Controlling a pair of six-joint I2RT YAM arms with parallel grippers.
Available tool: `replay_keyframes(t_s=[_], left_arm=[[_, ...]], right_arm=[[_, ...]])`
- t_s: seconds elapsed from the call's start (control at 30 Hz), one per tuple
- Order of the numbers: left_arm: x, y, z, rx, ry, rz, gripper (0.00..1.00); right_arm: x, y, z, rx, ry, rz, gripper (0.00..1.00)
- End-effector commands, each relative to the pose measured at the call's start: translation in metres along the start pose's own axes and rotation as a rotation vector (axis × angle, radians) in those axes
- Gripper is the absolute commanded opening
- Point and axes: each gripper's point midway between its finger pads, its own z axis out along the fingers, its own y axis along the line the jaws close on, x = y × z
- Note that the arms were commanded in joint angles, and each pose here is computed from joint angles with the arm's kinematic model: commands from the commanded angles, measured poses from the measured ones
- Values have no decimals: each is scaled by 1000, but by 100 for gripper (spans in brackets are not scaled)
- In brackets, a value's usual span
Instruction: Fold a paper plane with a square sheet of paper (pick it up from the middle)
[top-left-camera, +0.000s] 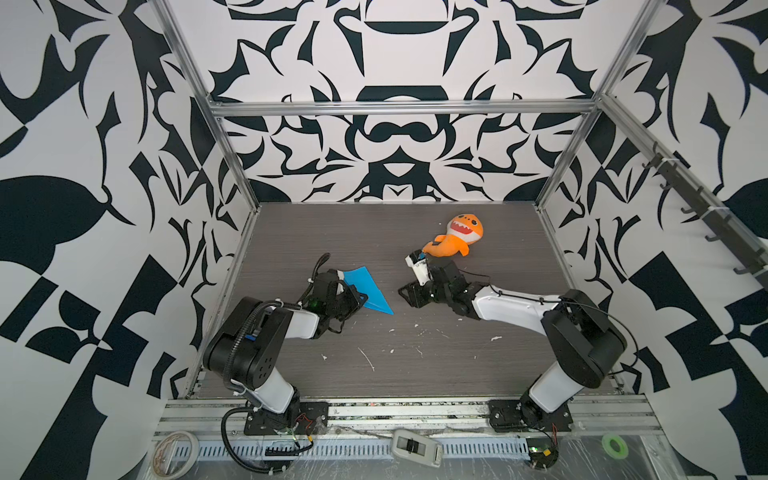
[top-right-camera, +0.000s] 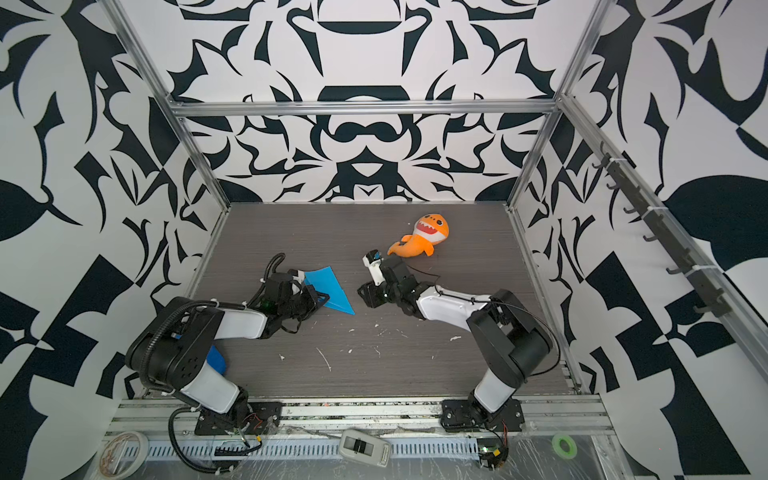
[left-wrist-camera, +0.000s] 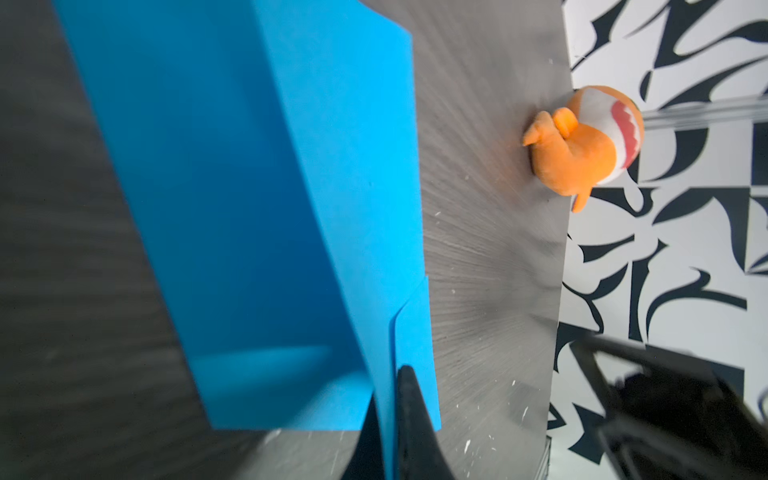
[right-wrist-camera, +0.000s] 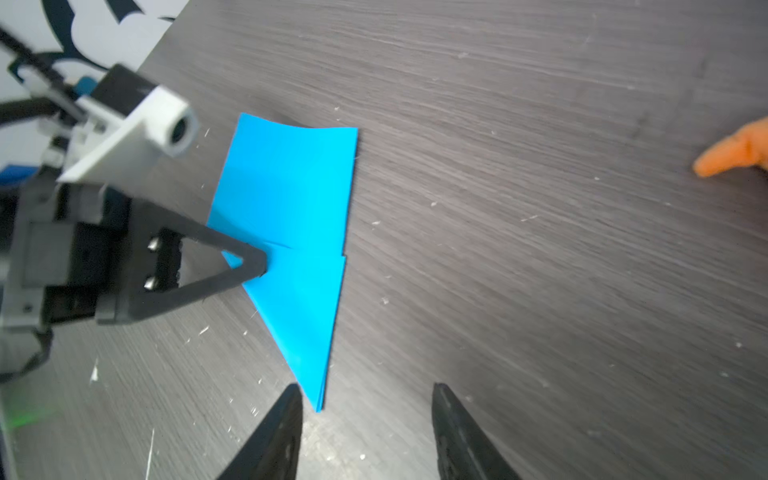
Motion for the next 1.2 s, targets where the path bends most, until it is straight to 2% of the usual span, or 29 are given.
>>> replay_keyframes(t_s=[0.0, 0.17, 0.43, 0.83, 1.17], left_arm=[[7, 4, -9, -67, 14, -80, 6], [17, 8, -21, -111, 30, -115, 6], [21, 2, -28, -108, 39, -181, 7], [21, 0, -27, -113, 52, -201, 7], [20, -5, -28, -103, 52, -209, 7]], right_arm=[[-17, 23, -7, 32, -130, -206, 54], [3, 55, 11, -23, -122, -356, 44], [22, 85, 29, -101, -169, -527, 41], [35, 90, 48, -79, -171, -607, 32], [36, 93, 58, -63, -191, -627, 26]])
